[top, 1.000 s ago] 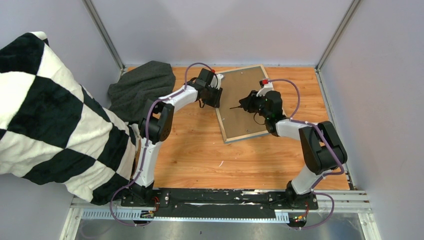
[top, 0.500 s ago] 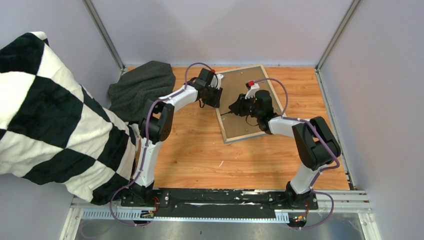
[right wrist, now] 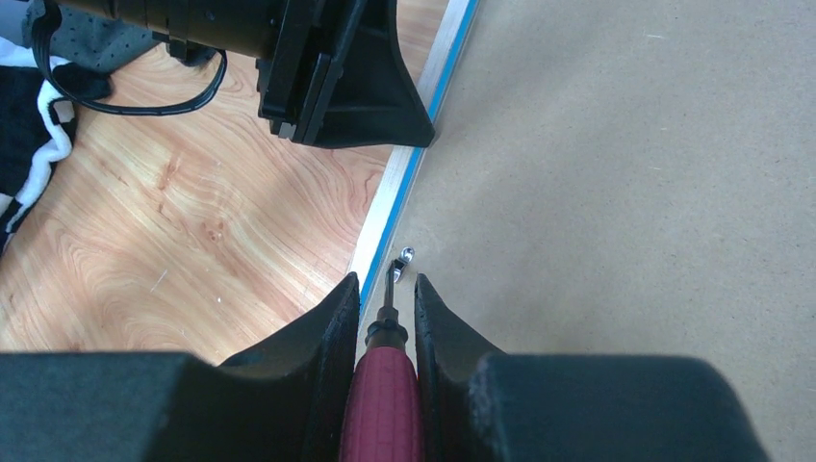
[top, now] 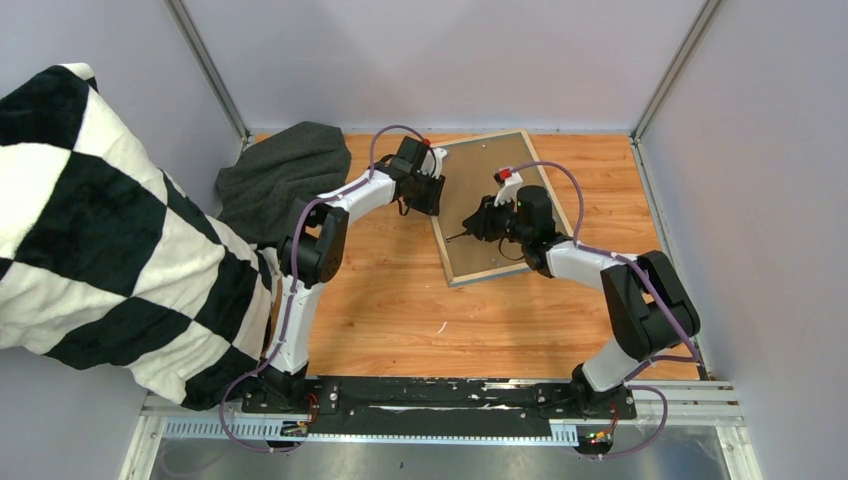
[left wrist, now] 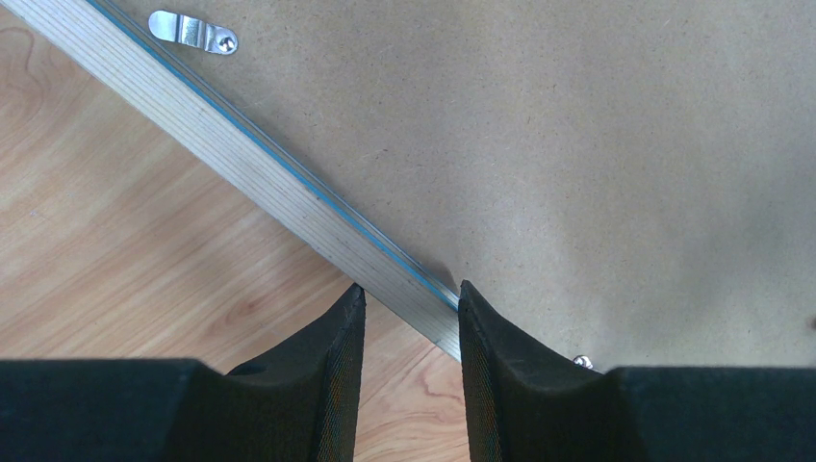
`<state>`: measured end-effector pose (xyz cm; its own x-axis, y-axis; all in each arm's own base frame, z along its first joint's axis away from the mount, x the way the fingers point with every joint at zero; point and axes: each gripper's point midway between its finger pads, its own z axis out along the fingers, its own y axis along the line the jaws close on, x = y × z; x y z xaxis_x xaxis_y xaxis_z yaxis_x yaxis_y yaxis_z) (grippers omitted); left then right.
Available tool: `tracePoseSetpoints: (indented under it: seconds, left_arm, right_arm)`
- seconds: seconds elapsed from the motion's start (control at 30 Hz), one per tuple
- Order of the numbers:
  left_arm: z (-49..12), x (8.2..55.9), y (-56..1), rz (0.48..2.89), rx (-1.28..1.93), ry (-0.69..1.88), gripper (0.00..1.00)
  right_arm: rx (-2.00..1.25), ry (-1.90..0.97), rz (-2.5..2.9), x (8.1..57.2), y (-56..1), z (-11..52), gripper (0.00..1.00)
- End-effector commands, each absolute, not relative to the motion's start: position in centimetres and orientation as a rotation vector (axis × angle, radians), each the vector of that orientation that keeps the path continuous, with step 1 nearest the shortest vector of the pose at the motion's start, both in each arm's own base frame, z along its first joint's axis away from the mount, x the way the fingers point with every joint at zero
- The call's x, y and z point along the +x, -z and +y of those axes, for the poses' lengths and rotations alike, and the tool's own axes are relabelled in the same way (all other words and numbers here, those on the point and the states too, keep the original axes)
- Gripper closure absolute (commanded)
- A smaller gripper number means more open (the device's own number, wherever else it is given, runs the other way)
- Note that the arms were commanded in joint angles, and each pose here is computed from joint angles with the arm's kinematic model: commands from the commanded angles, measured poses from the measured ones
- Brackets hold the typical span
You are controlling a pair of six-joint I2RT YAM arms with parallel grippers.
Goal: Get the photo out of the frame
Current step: Release the photo frame item from the photo frame, then place the screwdriver at the center of the board.
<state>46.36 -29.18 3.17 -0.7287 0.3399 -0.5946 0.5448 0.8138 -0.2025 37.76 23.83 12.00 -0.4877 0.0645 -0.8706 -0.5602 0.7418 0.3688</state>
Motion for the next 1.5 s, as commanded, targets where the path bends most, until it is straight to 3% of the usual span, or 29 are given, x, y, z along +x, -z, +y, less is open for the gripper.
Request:
tracePoseSetpoints:
  seconds: [0.0,0.3,0.67,0.97,1.27,1.47]
  left_arm:
    - [-25.8,40.6,4.3,2.723,0.807,0.401,1.00]
    - [-26.0,41.3,3.2,2.697,0.800,0.412,1.00]
    - [-26.0,43.7,-3.0,2.545,0.810,0.414,0.67]
    - [-21.9,46.7,-10.0,2.418,0.681,0.301,0.40]
    - [-17.0,47.6,-12.8,2.368,0.641,0.214,0.31]
    - [-14.1,46.7,-13.4,2.354,0.684,0.190,0.29]
  right_arm:
    - [-0.441,-0.763,1.958,36.6,-11.6,23.7,1.00]
    - [-0.454,-0.711,1.906,37.5,-13.8,23.1,1.00]
    - [-0.403,-0.684,1.869,38.4,-17.7,19.5,1.00]
    - [-0.272,-0.371,1.851,40.7,-20.2,9.9,1.00]
    - [-0.359,0.041,2.108,38.1,-19.5,0.4,1.00]
    - [-0.331,0.165,2.316,36.5,-17.7,-6.0,1.00]
